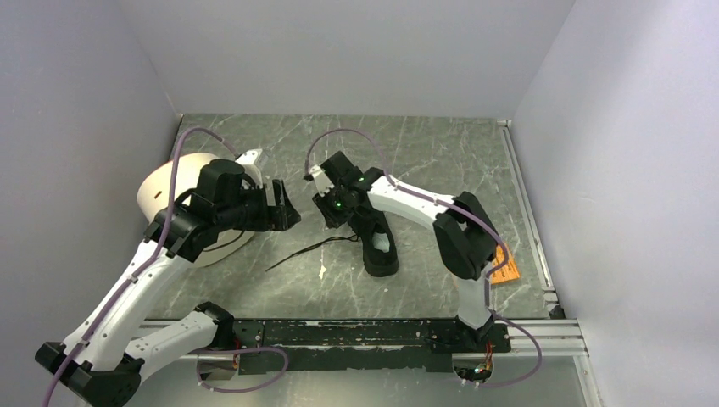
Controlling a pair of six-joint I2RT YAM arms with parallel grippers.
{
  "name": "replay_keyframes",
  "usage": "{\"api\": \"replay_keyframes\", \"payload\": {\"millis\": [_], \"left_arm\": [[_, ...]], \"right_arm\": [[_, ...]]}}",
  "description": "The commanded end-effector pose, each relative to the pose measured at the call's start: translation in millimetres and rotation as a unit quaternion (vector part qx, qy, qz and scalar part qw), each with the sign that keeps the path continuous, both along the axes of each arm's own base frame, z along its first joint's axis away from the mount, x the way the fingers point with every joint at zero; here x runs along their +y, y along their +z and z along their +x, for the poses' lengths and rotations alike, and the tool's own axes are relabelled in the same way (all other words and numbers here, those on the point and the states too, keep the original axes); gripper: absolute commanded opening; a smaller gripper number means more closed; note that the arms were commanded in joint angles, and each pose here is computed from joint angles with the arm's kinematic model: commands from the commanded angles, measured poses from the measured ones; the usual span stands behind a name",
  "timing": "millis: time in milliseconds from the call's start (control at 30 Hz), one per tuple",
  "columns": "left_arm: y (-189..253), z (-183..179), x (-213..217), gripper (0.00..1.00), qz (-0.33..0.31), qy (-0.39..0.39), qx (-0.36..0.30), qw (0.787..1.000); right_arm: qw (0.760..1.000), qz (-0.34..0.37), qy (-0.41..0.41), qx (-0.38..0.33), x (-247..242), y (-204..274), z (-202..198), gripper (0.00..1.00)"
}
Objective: Tie the shoes
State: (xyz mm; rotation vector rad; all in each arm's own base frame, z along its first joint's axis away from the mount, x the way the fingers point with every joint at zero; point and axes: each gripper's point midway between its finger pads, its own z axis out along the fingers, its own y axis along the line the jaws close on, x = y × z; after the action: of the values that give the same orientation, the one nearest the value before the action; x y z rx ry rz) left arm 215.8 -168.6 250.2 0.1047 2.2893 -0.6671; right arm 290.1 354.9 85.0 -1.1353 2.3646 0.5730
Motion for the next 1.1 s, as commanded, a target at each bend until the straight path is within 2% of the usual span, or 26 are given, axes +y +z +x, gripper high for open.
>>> {"api": "replay_keyframes", "payload": {"millis": [0, 100, 300, 467, 633, 667, 733, 867, 1000, 1067], "left_arm": [[-1, -12, 11, 0.85, 0.002, 0.026, 0.021, 0.999], [0, -15, 14, 0.86, -0.001, 0.033, 0.022, 0.999], [5, -18, 15, 0.86, -0.008, 0.035, 0.019, 0.999], [8, -17, 15, 0.86, -0.005, 0.036, 0.019, 0.999], [8, -18, 15, 0.86, -0.004, 0.033, 0.020, 0.999], [7, -19, 16, 0.86, -0.003, 0.033, 0.021, 0.999], [7, -20, 16, 0.86, -0.001, 0.032, 0.022, 0.999], [5, -19, 18, 0.87, 0.005, 0.033, 0.022, 0.999], [3, -17, 8, 0.88, -0.009, 0.012, 0.018, 1.000], [0, -16, 0, 0.88, -0.021, -0.006, 0.016, 1.000]], "right_arm": [[0.997, -0.071, 0.024, -0.005, -14, -27, 5, 0.29], [0.993, -0.108, 0.035, -0.013, -24, -41, 1, 0.29], [0.994, -0.101, 0.045, 0.005, -18, -51, -9, 0.24], [0.992, -0.106, 0.063, 0.003, -15, -61, -23, 0.26], [0.990, -0.133, 0.042, -0.009, -21, -80, -14, 0.26], [0.990, -0.133, 0.043, -0.008, -19, -82, -14, 0.25], [0.990, -0.132, 0.044, -0.003, -15, -82, -16, 0.16], [0.993, -0.104, 0.046, 0.024, -8, -55, -30, 0.01], [0.999, -0.023, 0.040, 0.026, -6, 9, -49, 0.00], [0.999, 0.013, 0.027, 0.028, -10, 27, -56, 0.00]]}}
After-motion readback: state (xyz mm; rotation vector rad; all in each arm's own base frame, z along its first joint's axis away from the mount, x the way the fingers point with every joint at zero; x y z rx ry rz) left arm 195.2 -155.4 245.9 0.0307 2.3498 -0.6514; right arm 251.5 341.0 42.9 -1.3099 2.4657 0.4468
